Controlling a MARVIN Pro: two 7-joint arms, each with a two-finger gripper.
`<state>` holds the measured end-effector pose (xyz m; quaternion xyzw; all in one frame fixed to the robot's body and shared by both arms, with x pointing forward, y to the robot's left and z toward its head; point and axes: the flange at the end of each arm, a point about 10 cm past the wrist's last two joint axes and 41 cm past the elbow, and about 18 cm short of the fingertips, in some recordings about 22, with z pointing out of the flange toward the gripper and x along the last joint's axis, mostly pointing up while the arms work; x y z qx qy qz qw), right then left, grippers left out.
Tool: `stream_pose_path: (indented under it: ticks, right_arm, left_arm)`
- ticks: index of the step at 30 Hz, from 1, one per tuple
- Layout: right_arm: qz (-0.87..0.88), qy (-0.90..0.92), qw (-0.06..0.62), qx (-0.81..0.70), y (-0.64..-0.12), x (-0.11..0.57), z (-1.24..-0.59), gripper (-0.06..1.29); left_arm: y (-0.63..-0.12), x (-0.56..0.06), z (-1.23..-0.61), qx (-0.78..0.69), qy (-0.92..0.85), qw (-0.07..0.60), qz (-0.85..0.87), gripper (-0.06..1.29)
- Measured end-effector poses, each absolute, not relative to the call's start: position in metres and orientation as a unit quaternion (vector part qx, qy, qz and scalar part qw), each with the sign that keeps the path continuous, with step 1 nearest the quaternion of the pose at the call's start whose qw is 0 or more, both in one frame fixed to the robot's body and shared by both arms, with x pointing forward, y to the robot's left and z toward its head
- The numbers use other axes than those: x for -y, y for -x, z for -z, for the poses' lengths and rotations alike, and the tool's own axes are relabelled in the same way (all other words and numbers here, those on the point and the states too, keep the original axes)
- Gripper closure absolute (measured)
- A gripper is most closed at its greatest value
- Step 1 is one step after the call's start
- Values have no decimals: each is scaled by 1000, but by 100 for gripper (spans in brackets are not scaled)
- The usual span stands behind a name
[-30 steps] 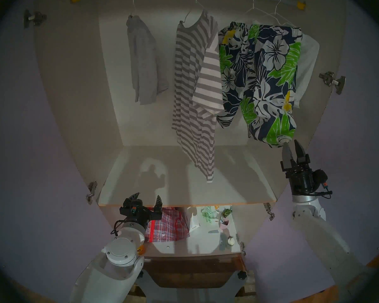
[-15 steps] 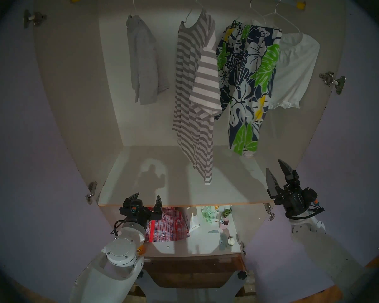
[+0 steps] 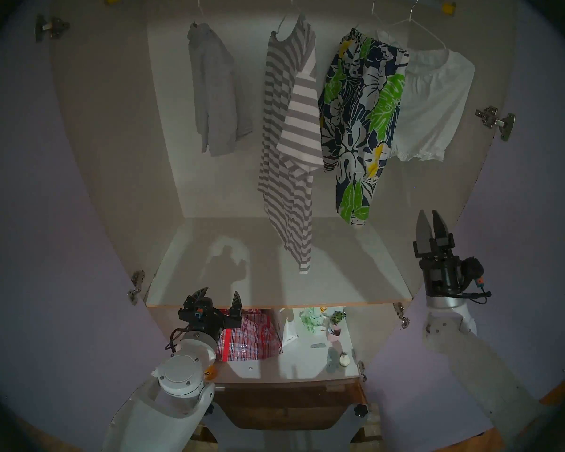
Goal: Move and arrange clothes and pants in the wardrobe
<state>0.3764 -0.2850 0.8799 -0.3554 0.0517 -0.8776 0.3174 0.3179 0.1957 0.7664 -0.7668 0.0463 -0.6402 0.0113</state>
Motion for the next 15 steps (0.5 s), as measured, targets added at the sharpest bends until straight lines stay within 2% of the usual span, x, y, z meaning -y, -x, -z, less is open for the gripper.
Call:
stream_pose_path:
  ticks: [15]
  right_arm:
    - [903,264,311,-136,-444,246,-934,3]
  left_arm:
    - [-318,-196,-766,-46,767,12,640,4]
